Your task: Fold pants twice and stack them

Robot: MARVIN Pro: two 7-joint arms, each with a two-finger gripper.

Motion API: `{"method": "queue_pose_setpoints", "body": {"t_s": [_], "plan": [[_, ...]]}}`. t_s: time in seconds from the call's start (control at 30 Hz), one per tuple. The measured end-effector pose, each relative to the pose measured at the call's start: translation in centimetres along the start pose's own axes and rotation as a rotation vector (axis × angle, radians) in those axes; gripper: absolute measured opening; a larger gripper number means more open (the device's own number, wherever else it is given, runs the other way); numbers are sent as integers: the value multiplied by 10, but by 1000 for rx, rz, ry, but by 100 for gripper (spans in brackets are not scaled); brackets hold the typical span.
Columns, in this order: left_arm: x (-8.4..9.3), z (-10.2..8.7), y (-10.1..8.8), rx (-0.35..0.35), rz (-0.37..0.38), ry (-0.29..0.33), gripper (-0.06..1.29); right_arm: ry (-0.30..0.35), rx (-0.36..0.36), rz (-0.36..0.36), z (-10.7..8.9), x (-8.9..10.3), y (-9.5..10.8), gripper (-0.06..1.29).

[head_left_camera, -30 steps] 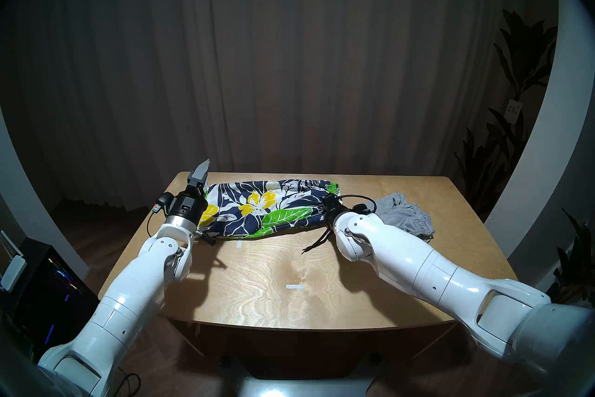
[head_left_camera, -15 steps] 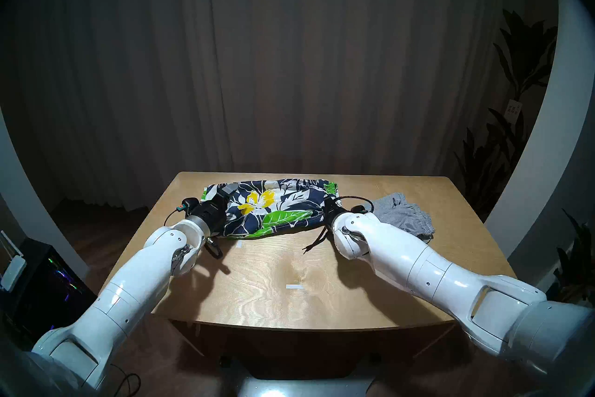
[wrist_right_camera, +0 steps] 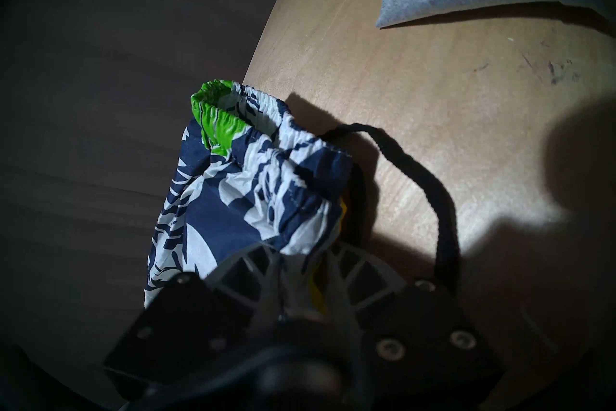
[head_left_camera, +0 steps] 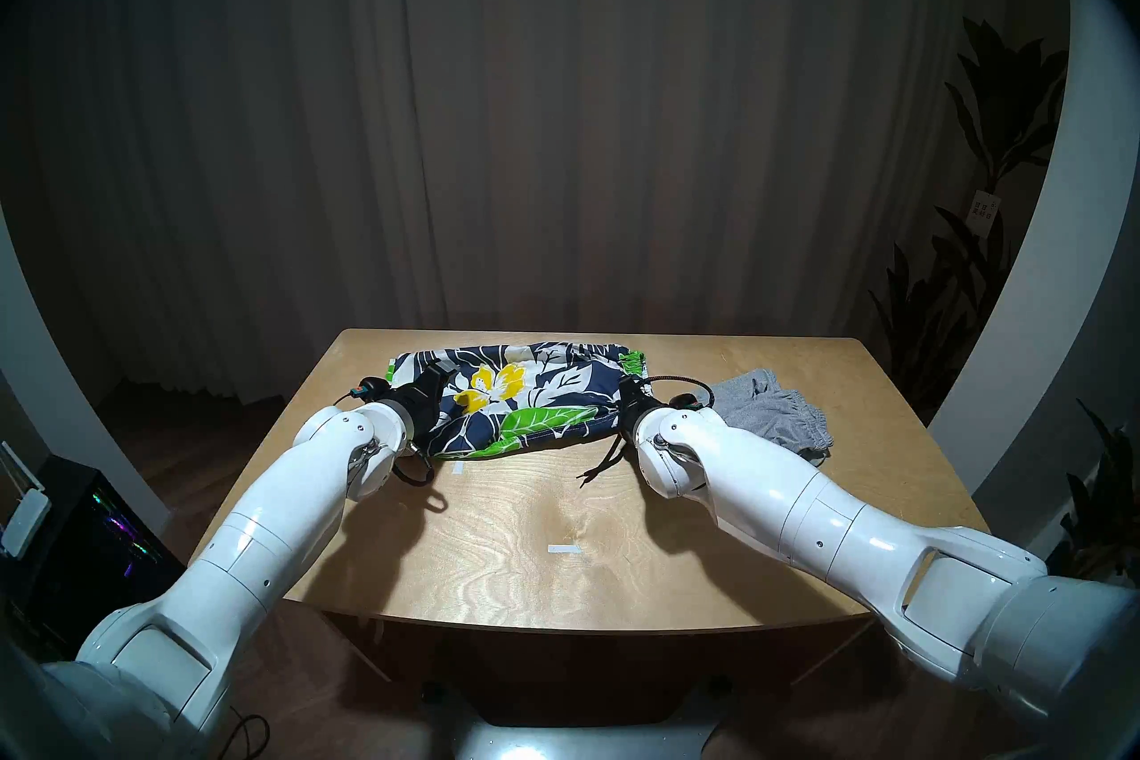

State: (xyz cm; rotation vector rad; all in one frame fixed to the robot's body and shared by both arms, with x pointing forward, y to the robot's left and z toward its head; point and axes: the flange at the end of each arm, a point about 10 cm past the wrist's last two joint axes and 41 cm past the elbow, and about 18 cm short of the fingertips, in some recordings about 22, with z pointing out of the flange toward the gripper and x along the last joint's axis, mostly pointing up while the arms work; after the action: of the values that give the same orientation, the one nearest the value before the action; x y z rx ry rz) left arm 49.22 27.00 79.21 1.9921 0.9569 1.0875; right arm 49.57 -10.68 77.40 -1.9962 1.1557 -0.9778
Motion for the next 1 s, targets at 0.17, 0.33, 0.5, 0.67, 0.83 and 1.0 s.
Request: {"method": "queue_pose_setpoints", "body": {"t_s": [0.17, 0.33, 0.5, 0.67, 0.83, 1.0], "plan": [[-1, 1, 3, 11, 1, -8, 122, -10, 10, -4, -4, -4, 1, 29], [-1, -1, 8, 10, 7, -16, 122, -28, 27, -16, -16, -7, 5, -3], [-1, -5, 11, -5, 9, -25, 122, -34, 37, -23, -28, -7, 13, -3], [-4, -9, 9, -11, 0, -39, 122, -33, 36, -31, -41, -4, 26, -3], [-11, -13, 5, -10, -11, -54, 122, -26, 37, -41, -55, 2, 38, -3], [-18, -20, 4, -21, -30, -60, 122, -12, 36, -52, -72, 11, 50, -3]]}}
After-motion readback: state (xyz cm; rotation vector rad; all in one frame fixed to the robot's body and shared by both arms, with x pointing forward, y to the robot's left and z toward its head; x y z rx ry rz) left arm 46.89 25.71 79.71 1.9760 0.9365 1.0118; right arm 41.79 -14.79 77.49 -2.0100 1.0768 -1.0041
